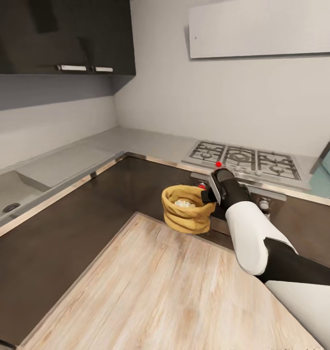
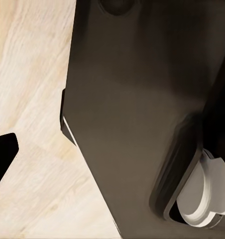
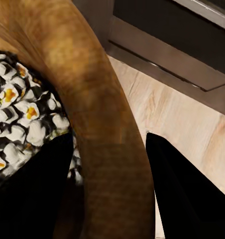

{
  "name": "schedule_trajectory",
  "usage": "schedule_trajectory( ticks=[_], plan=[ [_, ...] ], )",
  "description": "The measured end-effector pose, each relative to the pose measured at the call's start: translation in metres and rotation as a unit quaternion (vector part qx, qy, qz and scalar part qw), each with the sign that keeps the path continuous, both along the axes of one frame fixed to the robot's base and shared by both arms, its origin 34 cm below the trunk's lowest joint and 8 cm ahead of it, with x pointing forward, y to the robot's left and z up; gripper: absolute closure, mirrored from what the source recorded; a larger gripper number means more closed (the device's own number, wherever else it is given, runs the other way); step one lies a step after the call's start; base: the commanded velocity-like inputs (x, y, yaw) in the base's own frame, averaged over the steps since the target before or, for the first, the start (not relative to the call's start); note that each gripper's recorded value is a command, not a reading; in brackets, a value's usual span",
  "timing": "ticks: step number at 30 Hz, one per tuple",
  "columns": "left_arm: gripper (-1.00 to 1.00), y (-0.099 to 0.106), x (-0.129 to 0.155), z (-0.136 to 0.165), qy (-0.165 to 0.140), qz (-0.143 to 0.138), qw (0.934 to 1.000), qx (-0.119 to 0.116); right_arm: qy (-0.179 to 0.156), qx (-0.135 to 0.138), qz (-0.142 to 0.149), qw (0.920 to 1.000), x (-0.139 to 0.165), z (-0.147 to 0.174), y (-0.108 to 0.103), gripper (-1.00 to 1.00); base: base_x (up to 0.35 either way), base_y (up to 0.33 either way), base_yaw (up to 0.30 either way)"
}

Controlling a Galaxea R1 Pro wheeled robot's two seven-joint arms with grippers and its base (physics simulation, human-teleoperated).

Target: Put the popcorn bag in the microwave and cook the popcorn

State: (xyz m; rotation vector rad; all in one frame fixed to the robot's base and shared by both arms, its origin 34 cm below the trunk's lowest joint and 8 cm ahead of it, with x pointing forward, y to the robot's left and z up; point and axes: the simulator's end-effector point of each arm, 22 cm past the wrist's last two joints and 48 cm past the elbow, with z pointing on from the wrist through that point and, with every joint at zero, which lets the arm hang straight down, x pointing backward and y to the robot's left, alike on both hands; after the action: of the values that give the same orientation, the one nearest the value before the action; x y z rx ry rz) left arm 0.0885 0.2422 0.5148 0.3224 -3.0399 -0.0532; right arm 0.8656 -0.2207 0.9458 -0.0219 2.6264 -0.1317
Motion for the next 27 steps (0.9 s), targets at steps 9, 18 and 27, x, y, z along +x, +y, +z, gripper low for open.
schedule_trajectory(
  ticks=[9,18,27],
  plan=[
    [-1.0,0.0,0.003,0.0,-0.004,0.0,1.0,0.0,0.018,0.034,-0.001,0.9993,-0.016,-0.024,0.013,1.0,0.0,0.0,-0.195],
    [-1.0,0.0,0.006,-0.001,-0.008,-0.001,1.0,0.0,0.038,0.059,-0.009,0.9975,-0.034,-0.048,0.01,1.0,-0.001,0.0,-0.198],
    [-1.0,-0.002,0.01,-0.001,-0.013,0.001,0.9999,-0.001,0.034,0.055,-0.014,0.9978,-0.034,-0.044,0.001,1.0,-0.28,0.0,-0.203]
  ],
)
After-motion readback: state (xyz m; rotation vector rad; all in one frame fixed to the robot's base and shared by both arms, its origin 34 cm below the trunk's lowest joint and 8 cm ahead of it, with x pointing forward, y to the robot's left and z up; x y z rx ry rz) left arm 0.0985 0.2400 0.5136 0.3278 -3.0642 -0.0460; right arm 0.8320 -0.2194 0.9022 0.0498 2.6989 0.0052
